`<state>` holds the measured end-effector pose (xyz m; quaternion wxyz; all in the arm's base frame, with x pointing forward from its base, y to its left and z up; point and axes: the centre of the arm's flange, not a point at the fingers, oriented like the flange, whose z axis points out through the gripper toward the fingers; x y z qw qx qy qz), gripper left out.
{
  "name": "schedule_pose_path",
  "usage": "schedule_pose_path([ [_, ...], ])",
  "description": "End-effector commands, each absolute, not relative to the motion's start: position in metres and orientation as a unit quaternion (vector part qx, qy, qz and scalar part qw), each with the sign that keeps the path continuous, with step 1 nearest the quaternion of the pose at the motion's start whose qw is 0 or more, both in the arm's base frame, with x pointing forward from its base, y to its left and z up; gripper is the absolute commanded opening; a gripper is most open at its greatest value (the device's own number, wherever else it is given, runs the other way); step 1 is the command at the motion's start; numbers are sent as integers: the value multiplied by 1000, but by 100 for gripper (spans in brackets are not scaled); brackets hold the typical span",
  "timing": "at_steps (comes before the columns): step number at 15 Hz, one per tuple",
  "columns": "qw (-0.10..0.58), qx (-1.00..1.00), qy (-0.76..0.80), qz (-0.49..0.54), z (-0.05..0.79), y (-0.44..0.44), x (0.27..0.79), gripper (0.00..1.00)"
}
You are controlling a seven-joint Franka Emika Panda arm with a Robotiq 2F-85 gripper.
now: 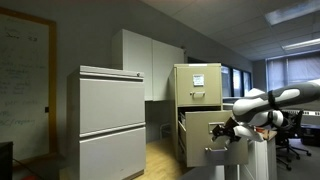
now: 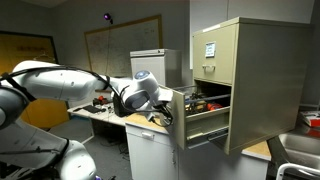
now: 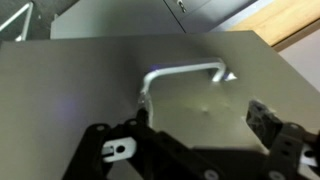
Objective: Open the bottom drawer of the cabinet to the right.
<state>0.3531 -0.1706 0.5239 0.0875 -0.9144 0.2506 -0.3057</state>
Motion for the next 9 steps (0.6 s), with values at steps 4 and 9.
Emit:
schedule_pose_path([
  [4,52,-911,166,-373,589,-129,364,100],
  [9,15,-958,157,-238,556,-148,371,100],
])
